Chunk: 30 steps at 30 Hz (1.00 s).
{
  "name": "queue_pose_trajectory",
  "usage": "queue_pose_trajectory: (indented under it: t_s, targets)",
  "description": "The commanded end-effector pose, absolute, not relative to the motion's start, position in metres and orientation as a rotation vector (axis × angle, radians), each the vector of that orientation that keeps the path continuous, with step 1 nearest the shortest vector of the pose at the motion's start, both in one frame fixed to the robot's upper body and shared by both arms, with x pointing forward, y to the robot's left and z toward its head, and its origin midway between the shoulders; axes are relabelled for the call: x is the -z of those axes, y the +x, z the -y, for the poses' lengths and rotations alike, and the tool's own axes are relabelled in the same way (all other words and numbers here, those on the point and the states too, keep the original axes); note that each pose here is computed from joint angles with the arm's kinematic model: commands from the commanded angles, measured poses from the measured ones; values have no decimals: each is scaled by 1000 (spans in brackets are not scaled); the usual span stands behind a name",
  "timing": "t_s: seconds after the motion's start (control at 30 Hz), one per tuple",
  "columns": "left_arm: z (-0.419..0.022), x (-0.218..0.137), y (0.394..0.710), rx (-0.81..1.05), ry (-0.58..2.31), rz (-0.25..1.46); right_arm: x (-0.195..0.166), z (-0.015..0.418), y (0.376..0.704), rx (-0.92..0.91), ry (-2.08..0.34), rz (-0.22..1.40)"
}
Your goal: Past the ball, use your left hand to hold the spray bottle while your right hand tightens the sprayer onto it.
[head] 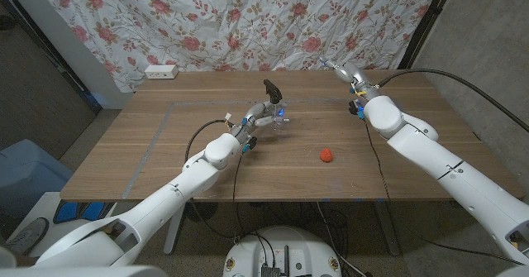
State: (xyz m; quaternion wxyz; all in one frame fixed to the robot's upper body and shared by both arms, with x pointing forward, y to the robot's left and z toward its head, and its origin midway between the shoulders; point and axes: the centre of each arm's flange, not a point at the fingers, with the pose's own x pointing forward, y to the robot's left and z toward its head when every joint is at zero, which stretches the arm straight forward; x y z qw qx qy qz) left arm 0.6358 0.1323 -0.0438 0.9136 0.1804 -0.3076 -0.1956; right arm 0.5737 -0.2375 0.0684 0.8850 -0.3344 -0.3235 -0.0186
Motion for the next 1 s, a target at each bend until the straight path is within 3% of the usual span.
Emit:
queue_pose_trajectory:
  t_s: [0.03, 1.0]
  targets:
    - [-123, 57, 637, 403, 355, 609, -49, 255, 587, -5, -542, 680]
    - [-114, 77, 638, 388, 337, 580, -7, 271, 616, -82, -339, 692]
